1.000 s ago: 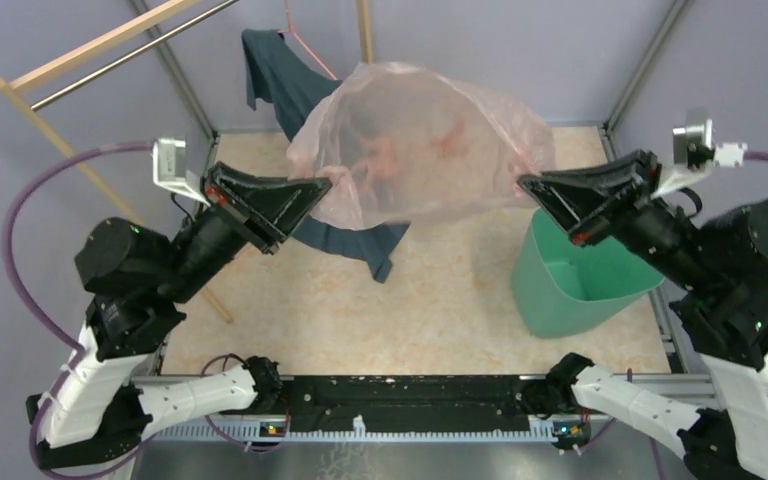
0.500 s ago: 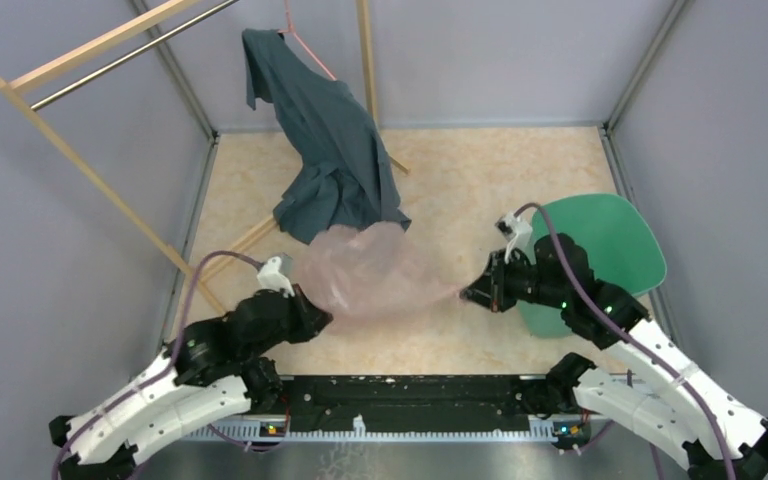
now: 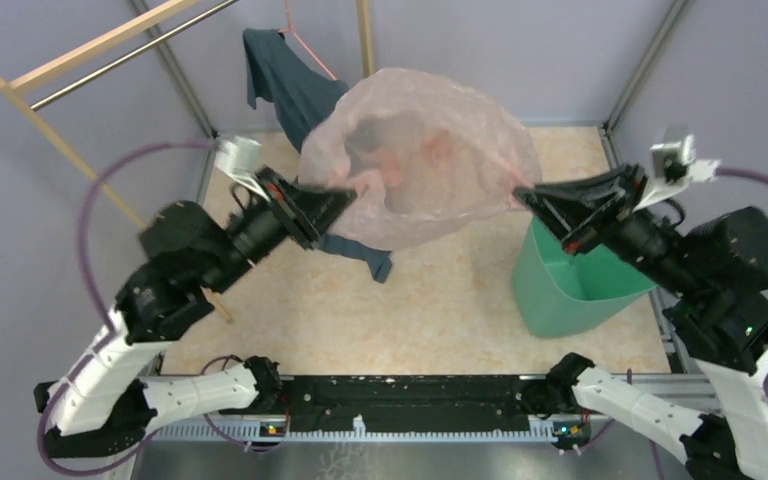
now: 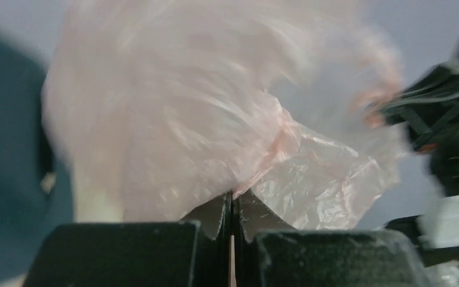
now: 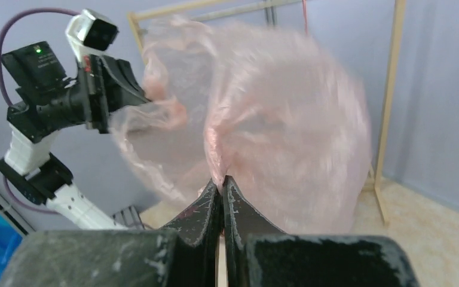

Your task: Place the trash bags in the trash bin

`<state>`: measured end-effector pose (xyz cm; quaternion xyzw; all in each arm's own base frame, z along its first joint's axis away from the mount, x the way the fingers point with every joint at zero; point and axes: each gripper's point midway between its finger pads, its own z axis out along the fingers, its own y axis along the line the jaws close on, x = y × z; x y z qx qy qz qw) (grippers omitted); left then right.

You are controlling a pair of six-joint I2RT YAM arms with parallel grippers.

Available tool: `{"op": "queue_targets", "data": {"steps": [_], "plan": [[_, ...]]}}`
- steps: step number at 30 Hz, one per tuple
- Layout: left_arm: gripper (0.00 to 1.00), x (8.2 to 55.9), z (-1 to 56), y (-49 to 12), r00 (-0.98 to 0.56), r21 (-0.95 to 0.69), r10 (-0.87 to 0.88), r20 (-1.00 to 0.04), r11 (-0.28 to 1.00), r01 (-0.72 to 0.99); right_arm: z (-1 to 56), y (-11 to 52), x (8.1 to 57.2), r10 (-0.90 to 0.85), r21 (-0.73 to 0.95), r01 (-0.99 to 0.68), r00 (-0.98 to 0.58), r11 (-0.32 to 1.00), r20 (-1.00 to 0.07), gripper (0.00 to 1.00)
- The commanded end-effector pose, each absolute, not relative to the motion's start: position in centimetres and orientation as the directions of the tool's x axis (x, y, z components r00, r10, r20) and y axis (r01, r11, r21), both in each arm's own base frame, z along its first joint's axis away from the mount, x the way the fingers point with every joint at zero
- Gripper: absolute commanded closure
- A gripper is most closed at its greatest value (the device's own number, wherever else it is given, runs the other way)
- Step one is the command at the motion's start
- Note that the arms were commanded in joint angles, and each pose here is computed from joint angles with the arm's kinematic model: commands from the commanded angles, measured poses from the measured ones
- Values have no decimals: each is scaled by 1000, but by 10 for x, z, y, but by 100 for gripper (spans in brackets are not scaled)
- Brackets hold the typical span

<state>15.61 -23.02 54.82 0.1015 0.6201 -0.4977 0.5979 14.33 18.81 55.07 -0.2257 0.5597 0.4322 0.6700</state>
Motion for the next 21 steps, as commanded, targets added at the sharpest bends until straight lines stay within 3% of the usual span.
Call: {"op": "queue_targets", "data": {"steps": [1, 4, 6, 7, 10, 14, 16, 18, 21], "plan": [[100, 190, 350, -209, -459, -473, -280, -843, 793, 384, 413, 202, 171, 177, 315, -736, -262, 600, -949, 100], [100, 163, 207, -182, -698, -450, -242, -674, 884, 128, 308, 214, 160, 90, 462, -667, -513, 584, -854, 100], [100, 141, 155, -172, -783, -473, -292, -550, 881, 3, 269, 220, 147, 94, 552, -630, -609, 546, -788, 100], [100, 138, 153, -178, -788, -507, -291, -543, 862, 31, 262, 221, 145, 107, 575, -620, -625, 534, -773, 100], [100, 159, 219, -197, -667, -598, -341, -663, 777, 197, 294, 218, 158, 128, 511, -652, -541, 560, -831, 100], [100, 201, 383, -226, -413, -454, -274, -868, 775, 439, 410, 218, 186, 119, 315, -735, -308, 600, -944, 100], [100, 205, 465, -255, -346, -397, -229, -910, 721, 567, 481, 218, 180, 152, 231, -799, -176, 555, -973, 100], [100, 187, 542, -275, -285, -389, -265, -921, 582, 714, 540, 212, 164, 217, 174, -840, -69, 514, -974, 100], [100, 158, 593, -267, -193, -352, -367, -910, 441, 826, 578, 192, 139, 303, 119, -855, 46, 504, -952, 100]]}}
